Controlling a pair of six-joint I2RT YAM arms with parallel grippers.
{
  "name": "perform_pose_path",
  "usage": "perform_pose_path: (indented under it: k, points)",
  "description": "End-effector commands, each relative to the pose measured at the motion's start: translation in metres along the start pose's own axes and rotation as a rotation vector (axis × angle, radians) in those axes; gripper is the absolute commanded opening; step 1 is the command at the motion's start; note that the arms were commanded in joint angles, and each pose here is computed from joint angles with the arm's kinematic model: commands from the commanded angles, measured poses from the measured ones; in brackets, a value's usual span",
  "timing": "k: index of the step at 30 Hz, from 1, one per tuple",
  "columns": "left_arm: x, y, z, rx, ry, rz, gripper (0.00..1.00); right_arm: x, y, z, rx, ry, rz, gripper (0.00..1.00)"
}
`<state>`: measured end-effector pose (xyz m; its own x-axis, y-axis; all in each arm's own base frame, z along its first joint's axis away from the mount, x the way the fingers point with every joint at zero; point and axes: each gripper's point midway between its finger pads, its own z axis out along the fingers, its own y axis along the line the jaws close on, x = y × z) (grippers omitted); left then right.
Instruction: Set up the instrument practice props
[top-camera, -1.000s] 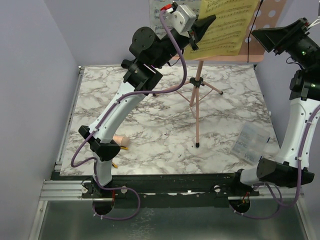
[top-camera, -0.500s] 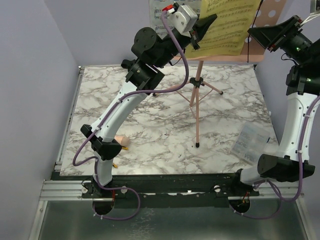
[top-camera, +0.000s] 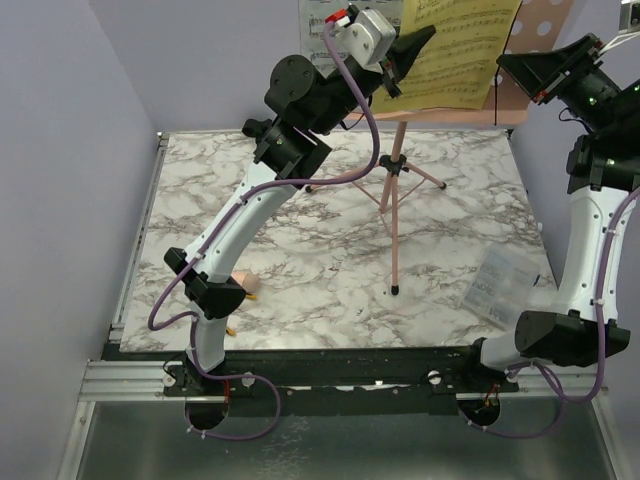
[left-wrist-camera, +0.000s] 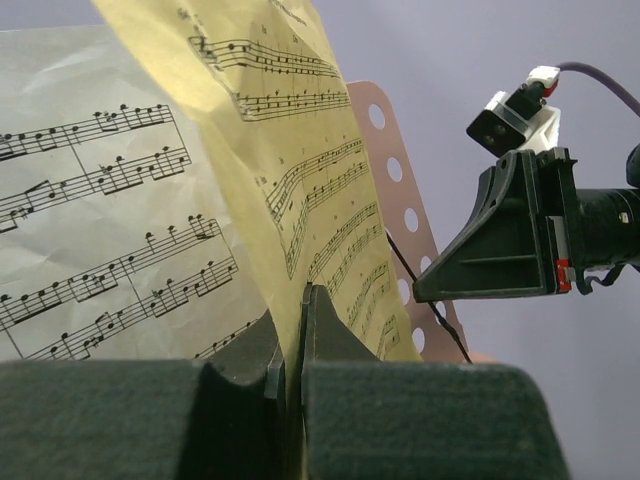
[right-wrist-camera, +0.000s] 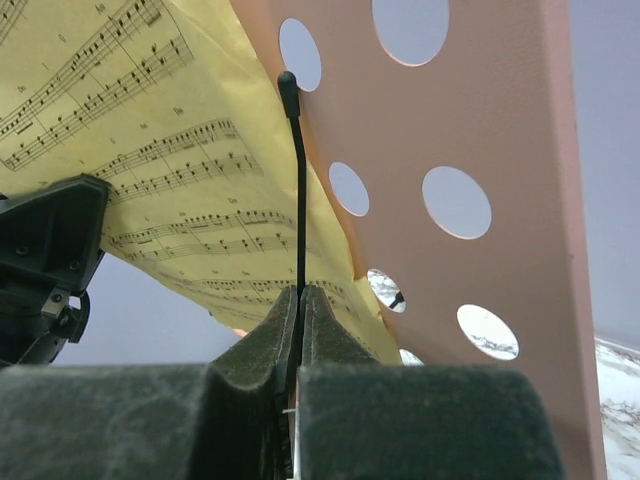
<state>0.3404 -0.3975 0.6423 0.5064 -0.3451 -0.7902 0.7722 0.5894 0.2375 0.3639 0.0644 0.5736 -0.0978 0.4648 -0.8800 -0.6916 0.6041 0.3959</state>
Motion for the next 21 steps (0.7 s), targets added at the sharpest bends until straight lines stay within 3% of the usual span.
perform_pose_path:
  k: [1,16,21]
  points:
    - [-0.016,0.008,0.002,-0.020,-0.046,0.031,0.00,-0.011,0.020,-0.006,-0.027,-0.084,-0.073,0.01]
    - [0.001,0.008,0.010,-0.029,-0.048,0.005,0.00,-0.010,0.025,-0.016,-0.028,-0.167,-0.137,0.01]
    - [-0.003,0.021,0.005,-0.104,-0.053,0.004,0.00,-0.011,0.025,-0.019,-0.019,-0.201,-0.145,0.01]
